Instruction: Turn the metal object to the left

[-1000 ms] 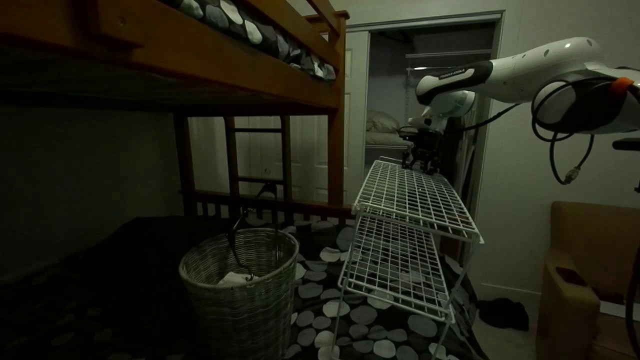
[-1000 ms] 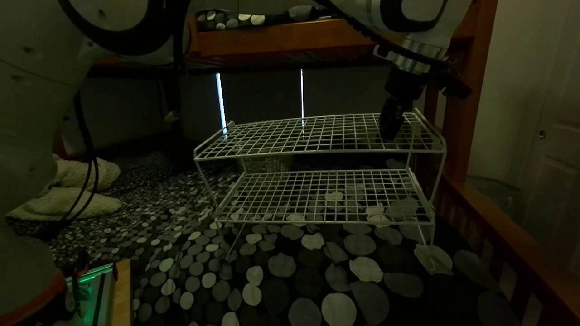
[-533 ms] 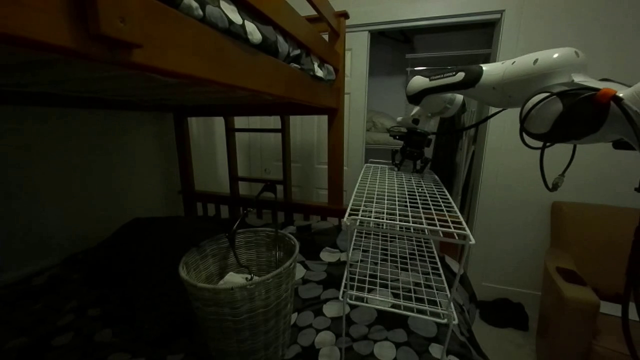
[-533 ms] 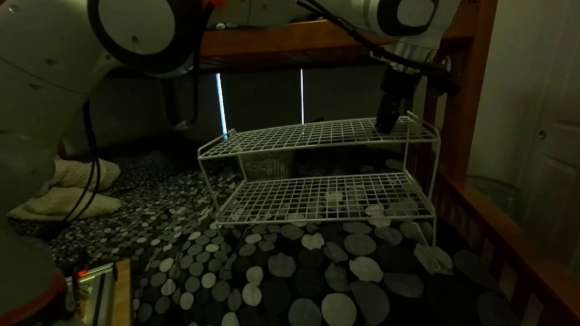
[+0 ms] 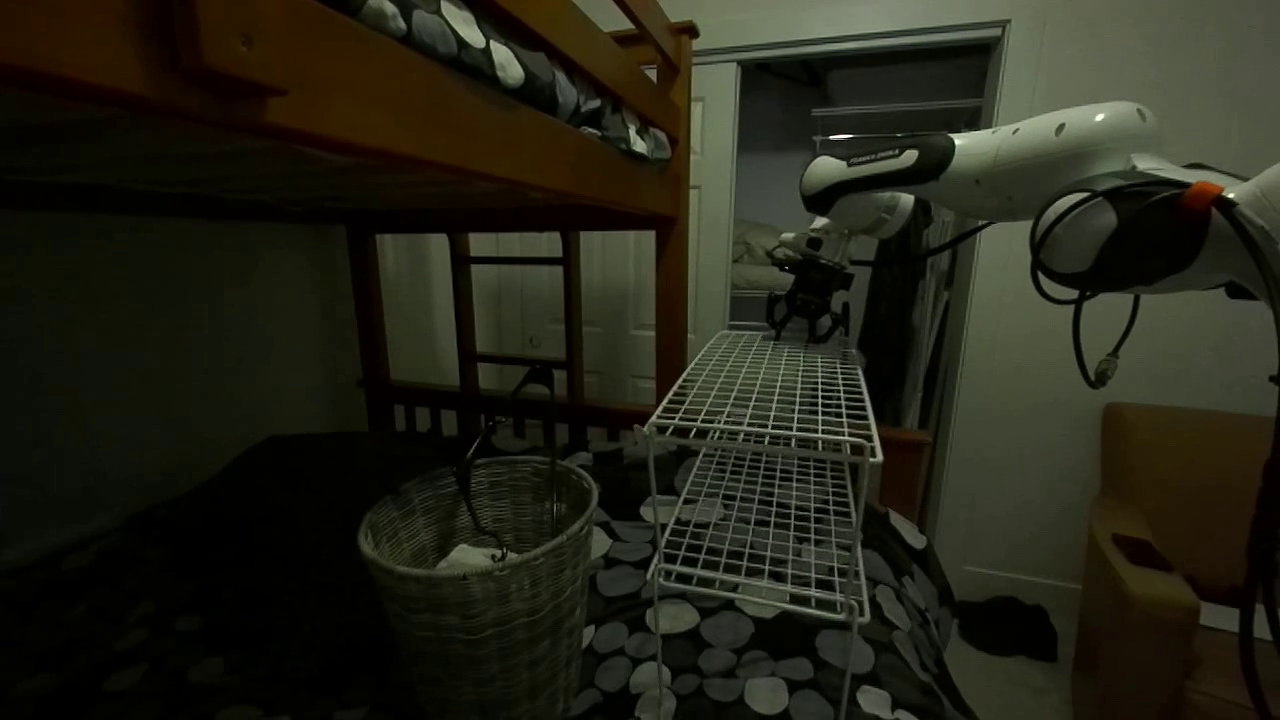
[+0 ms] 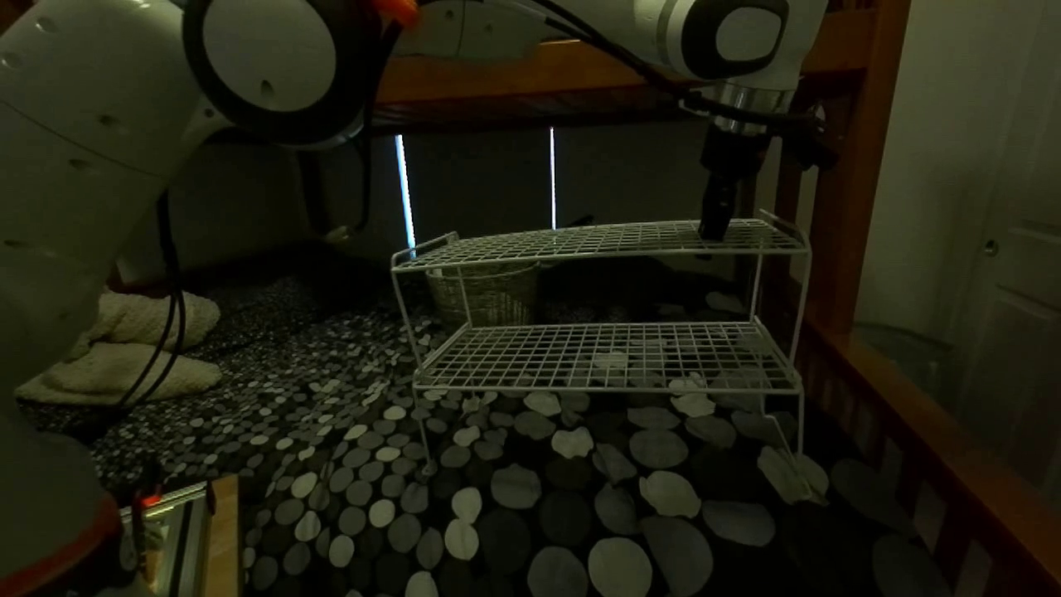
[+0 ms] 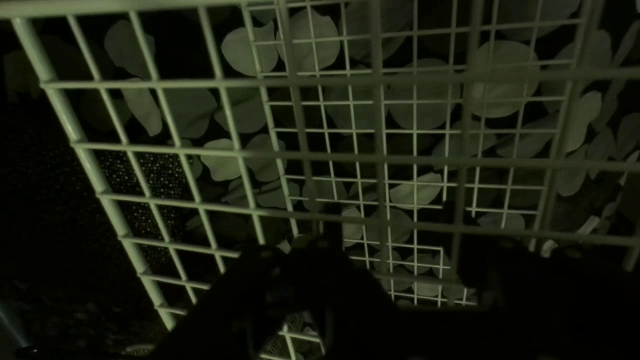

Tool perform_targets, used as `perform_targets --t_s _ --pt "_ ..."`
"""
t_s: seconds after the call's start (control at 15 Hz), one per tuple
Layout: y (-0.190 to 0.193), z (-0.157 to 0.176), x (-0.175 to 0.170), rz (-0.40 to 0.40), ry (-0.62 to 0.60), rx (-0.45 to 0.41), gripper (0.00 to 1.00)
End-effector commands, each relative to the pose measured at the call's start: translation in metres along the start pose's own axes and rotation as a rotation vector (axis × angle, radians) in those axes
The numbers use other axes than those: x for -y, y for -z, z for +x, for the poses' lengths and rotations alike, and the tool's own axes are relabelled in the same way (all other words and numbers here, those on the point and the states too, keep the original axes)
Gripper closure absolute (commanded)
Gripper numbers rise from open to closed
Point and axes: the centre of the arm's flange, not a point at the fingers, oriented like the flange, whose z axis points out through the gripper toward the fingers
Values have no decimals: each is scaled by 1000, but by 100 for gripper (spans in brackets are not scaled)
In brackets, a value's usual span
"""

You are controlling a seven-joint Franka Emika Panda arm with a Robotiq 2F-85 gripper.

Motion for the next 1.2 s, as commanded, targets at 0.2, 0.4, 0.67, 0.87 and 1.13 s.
perform_targets --t_s 0.2,0.4,0.67,0.87,1.13 --pt "28 -13 -15 33 -75 152 19" --pt "29 -9 -21 45 -52 244 19" --pt "44 7 -38 12 -36 274 19" --pt "73 38 -16 -7 15 254 19" --pt "91 28 -31 -27 42 291 44"
